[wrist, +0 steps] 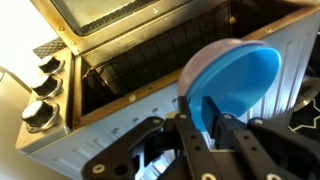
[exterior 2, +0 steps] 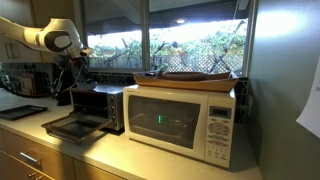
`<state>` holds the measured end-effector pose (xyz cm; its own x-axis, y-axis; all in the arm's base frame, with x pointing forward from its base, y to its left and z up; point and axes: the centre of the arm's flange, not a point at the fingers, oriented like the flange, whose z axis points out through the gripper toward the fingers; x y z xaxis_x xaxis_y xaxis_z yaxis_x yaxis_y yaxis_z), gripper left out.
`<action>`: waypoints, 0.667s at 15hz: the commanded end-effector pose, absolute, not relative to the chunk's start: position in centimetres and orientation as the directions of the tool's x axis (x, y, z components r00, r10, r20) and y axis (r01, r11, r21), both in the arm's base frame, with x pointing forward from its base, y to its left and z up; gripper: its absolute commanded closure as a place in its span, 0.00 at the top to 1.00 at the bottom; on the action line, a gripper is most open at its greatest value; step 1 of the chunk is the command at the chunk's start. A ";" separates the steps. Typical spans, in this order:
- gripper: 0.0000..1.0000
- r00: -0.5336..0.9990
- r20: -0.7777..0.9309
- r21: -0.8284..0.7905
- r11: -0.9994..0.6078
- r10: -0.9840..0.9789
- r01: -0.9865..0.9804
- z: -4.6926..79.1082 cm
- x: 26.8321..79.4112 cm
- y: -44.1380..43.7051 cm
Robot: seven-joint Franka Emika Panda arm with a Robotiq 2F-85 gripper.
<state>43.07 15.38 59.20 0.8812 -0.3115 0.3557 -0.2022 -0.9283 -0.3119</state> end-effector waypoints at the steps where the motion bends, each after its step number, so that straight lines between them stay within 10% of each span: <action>1: 0.54 0.899 0.327 -0.272 -0.940 -0.290 -0.205 58.3 43.7 16.2; 6: 0.91 0.910 0.291 -0.286 -0.935 -0.294 -0.210 56.2 44.5 16.7; 7: 0.48 0.911 0.287 -0.286 -0.934 -0.297 -0.215 56.0 44.5 16.6; 10: 0.45 0.911 0.289 -0.277 -0.937 -0.295 -0.215 56.4 44.5 16.4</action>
